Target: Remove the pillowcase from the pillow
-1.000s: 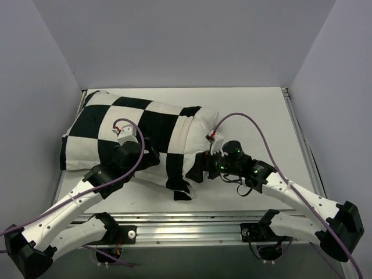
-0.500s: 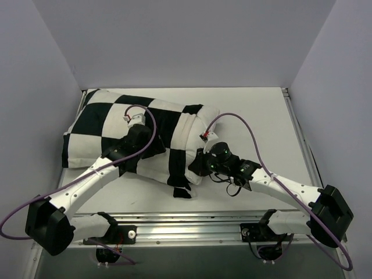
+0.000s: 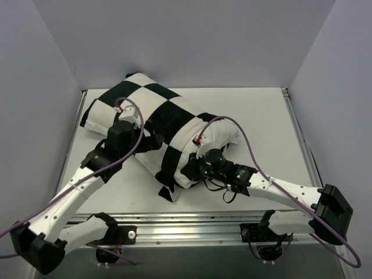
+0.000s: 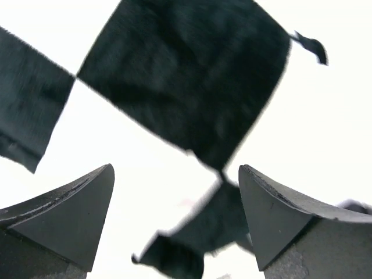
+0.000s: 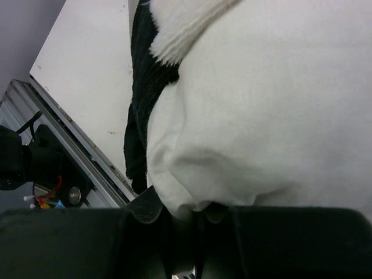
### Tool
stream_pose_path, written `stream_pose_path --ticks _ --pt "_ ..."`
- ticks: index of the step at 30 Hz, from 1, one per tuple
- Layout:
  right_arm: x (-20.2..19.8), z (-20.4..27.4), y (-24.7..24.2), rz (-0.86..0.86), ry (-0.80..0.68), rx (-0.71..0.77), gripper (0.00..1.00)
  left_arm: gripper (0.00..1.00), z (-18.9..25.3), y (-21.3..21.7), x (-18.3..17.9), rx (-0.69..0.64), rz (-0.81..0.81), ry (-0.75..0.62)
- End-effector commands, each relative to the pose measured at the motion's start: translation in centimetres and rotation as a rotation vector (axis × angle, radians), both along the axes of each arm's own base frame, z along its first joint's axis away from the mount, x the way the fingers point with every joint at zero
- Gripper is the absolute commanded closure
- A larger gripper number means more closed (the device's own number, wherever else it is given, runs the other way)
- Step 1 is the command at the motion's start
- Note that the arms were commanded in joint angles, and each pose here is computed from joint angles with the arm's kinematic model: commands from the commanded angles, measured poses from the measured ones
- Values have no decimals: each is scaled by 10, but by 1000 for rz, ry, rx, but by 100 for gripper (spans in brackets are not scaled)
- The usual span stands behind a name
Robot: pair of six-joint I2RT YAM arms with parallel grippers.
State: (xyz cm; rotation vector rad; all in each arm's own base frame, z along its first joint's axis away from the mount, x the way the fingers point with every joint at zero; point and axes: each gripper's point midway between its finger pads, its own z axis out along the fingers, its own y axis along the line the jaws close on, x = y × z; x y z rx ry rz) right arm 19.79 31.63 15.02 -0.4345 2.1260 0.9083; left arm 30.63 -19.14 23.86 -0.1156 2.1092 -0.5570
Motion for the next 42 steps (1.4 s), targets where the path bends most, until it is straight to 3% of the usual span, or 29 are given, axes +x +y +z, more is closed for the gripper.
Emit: stream_pose_path --ticks 1,4,9,14,24,27,30,31,33,36,40,42 --pt "10 34 18 37 -50 62 100 4 3 13 -40 19 -74 8" --pt "21 43 22 38 -60 70 100 5 -37 19 -75 9 -90 157" --pt "29 51 28 42 -83 62 100 10 -88 10 -114 -133 -88 356" --pt "33 52 32 45 -79 59 100 14 -93 -14 -128 -300 -175 360" --pt "31 49 35 46 -60 81 100 15 -99 -34 -122 -338 -264 298" --pt "30 49 35 45 -56 85 100 22 -106 -32 -109 -346 -196 282" --pt "30 46 36 38 -40 102 100 45 -114 -31 -99 -347 -149 275" --pt "27 45 37 52 -30 107 100 65 -118 -30 -97 -334 -134 281" --pt "25 48 38 59 -28 121 100 95 -126 -14 -89 -269 -34 286" --pt "21 57 31 57 -50 156 100 98 -134 30 -75 -209 240 267" --pt "2 64 12 84 -84 214 100 98 -122 80 -62 -225 508 143" --pt "-13 95 -3 107 -145 296 100 98 -118 97 -58 -242 601 100"
